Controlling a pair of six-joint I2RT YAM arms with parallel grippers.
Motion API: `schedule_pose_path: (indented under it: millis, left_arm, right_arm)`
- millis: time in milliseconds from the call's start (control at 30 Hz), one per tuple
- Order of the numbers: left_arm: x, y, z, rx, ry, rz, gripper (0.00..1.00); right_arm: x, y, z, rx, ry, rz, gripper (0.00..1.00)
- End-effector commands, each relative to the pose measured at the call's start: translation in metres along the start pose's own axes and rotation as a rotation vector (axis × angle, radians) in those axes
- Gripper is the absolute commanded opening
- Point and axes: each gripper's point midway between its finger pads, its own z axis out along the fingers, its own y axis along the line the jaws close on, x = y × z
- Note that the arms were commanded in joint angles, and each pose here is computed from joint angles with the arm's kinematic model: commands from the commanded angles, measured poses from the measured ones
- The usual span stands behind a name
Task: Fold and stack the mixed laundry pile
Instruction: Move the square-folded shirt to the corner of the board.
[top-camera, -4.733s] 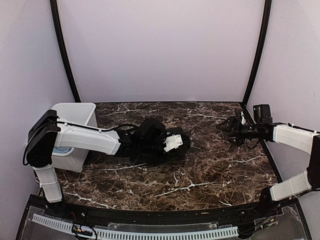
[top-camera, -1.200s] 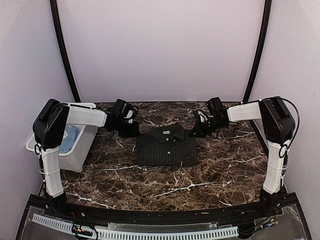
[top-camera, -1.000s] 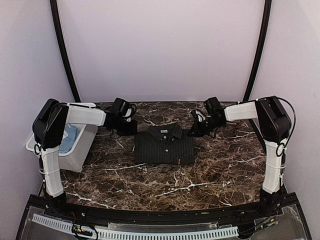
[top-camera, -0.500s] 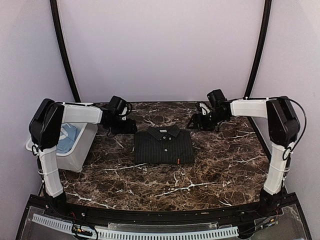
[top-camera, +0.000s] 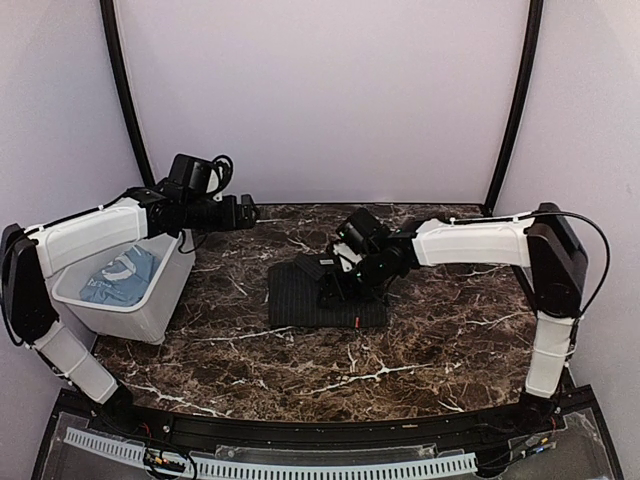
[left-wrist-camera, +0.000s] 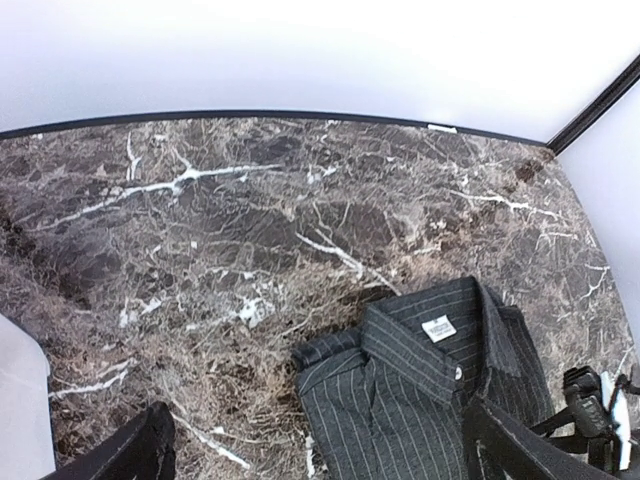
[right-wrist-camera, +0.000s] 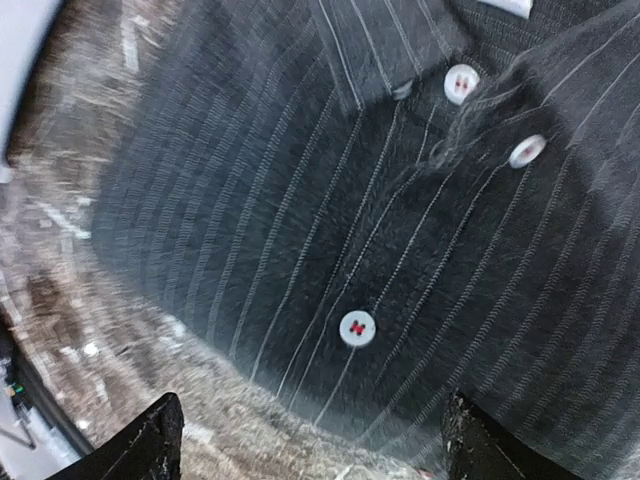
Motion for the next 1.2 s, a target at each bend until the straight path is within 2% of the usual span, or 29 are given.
schedule_pose_path:
  millis: [0,167,367,567,767,933,1067,1167]
  left_arm:
    - [0.015,-0.002,-0.003,-0.007,0.028,0.009,0.99]
    - [0.018,-0.004,-0.006,-0.019,0.029,0.036,0.99]
    - [0.019,-0.004,-0.007,-0.032,0.026,0.051,0.99]
    - [0.019,-0.002,-0.006,-0.040,0.025,0.064,0.99]
    - [0.017,0.001,-0.007,-0.062,0.017,0.083,0.99]
    - [0.018,0.002,-0.007,-0.068,0.023,0.099,0.99]
    - [0.016,0.005,-0.011,-0.080,0.017,0.106,0.99]
    - [0.015,0.004,-0.017,-0.076,0.014,0.105,0.99]
  right_arm:
    - [-0.011,-0.012,0.028,0.211,-0.022,0.058,0.86]
    - [-0.020,-0.043,0.058,0.440,-0.012,0.020,0.88]
    - [-0.026,-0.074,0.076,0.392,0.018,0.097,0.91]
    - [-0.027,-0.153,0.052,0.374,0.040,0.139,0.93]
    - [-0.042,-0.217,0.014,0.332,0.001,0.146,0.94]
    - [-0.043,-0.280,-0.004,0.388,0.035,0.172,0.94]
    - [-0.059,-0.295,-0.018,0.287,-0.008,0.187,0.90]
    - [-0.069,-0.306,-0.031,0.292,-0.016,0.198,0.89]
